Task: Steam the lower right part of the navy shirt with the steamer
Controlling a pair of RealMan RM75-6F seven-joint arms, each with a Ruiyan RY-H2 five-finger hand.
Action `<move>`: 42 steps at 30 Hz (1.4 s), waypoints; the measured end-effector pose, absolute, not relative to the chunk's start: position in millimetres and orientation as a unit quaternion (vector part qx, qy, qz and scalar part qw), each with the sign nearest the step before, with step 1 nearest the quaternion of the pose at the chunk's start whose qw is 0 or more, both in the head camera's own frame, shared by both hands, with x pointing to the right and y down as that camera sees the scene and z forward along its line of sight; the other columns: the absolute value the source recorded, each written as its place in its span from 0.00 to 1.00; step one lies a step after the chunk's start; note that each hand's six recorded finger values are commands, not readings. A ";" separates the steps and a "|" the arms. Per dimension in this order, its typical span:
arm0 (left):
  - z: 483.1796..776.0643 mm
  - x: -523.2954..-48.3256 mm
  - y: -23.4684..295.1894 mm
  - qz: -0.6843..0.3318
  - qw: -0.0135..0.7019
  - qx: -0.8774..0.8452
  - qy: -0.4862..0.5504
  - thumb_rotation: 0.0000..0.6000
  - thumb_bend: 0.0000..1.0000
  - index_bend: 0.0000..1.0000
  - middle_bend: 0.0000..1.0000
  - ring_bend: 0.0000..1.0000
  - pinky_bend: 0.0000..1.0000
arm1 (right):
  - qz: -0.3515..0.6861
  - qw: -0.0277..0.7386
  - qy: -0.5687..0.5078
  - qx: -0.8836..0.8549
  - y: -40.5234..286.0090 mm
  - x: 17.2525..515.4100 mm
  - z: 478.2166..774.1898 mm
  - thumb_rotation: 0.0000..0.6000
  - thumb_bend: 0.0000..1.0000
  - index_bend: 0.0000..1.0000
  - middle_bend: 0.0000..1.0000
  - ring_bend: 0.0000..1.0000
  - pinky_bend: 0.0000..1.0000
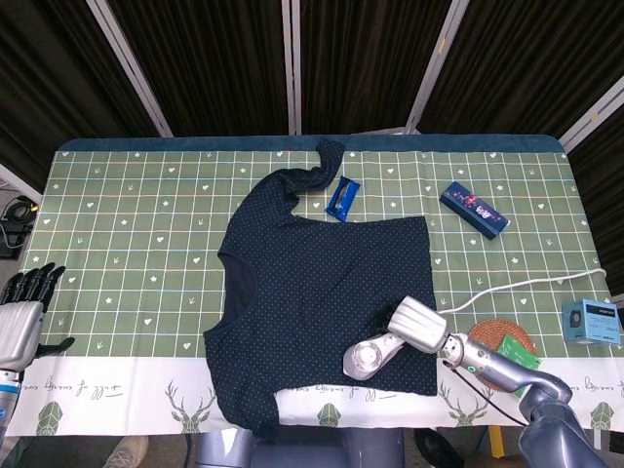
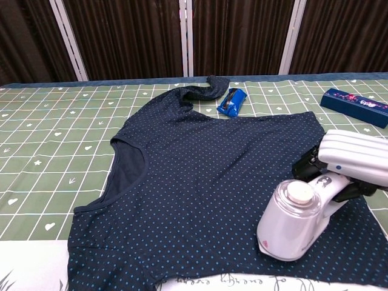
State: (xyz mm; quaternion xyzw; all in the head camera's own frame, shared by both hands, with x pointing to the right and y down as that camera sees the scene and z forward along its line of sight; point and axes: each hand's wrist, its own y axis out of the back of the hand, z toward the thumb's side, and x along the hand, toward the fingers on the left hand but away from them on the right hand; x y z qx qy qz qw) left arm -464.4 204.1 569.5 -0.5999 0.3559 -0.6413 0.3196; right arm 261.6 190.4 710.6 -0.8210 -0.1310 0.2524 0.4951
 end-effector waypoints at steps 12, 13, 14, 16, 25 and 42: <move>571.8 -462.3 205.6 -0.642 0.320 -0.601 0.352 1.00 0.00 0.00 0.00 0.00 0.00 | 0.278 0.497 -0.125 -0.812 190.7 274.5 715.5 1.00 0.87 0.79 0.67 0.67 0.92; 572.0 -462.3 205.7 -0.642 0.320 -0.601 0.351 1.00 0.00 0.00 0.00 0.00 0.00 | 0.280 0.497 -0.124 -0.812 190.8 275.4 716.2 1.00 0.87 0.79 0.67 0.67 0.92; 572.4 -462.2 205.7 -0.643 0.319 -0.602 0.351 1.00 0.00 0.00 0.00 0.00 0.00 | 0.283 0.498 -0.123 -0.811 190.9 276.5 716.8 1.00 0.87 0.79 0.67 0.67 0.92; 572.7 -462.0 205.7 -0.643 0.320 -0.602 0.350 1.00 0.00 0.00 0.00 0.00 0.00 | 0.289 0.499 -0.121 -0.808 190.8 279.2 718.2 1.00 0.87 0.79 0.67 0.67 0.92; 573.9 -461.6 206.1 -0.644 0.320 -0.602 0.348 1.00 0.00 0.00 0.00 0.00 0.00 | 0.328 0.490 -0.141 -0.795 183.2 301.4 720.1 1.00 0.86 0.80 0.67 0.67 0.92; 572.8 -460.9 206.0 -0.642 0.320 -0.603 0.350 1.00 0.00 0.00 0.00 0.00 0.00 | 0.419 0.488 -0.201 -0.739 138.7 342.3 722.2 1.00 0.86 0.80 0.67 0.67 0.92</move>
